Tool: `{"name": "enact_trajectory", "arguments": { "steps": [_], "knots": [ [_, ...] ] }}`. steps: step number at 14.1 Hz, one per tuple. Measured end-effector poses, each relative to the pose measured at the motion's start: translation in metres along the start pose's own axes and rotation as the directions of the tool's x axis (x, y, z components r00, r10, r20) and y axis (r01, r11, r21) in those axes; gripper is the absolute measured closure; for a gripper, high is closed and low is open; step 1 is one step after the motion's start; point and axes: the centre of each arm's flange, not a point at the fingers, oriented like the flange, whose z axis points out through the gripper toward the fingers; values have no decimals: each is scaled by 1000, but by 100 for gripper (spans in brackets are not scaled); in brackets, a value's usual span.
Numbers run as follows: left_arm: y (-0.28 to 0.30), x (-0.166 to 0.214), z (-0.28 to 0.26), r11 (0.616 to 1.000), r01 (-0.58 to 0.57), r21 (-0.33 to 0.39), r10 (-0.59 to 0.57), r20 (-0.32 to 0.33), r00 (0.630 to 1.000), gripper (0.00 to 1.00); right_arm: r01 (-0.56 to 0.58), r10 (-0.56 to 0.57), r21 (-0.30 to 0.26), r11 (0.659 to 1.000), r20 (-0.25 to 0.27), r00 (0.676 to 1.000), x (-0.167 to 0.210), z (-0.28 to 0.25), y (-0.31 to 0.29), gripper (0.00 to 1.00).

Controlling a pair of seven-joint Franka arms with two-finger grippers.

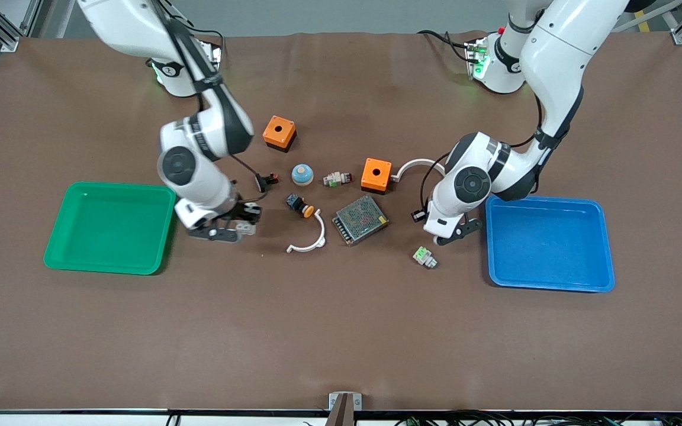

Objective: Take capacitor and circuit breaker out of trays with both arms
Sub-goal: 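Carry the capacitor and breaker out of the trays onto the table, then open the left gripper on the capacitor while the right gripper releases the breaker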

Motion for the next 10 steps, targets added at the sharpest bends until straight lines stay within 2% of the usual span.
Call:
{"name": "enact_trajectory", "arguments": {
  "steps": [1,2,5,8,10],
  "knots": [
    [1,0,0,1000,7,-4,-7,-3,1000,63,-7,7,-7,1000,1,1000,-6,11,-14,60],
    [1,2,-3,1000,12,-8,-12,-7,1000,57,-11,11,-14,1000,4,1000,-9,21,-25,60],
    [2,20,-41,999,28,-36,-30,-56,998,27,-11,11,-25,1000,5,1000,-7,38,-39,60],
    [-15,60,-138,999,38,-12,-40,-164,986,0,-14,14,-27,1000,3,1000,-4,40,-39,60],
    [-37,86,-214,1000,27,-15,-30,-218,975,0,-28,28,-28,999,0,1000,-2,39,-37,60]
  ]
}}
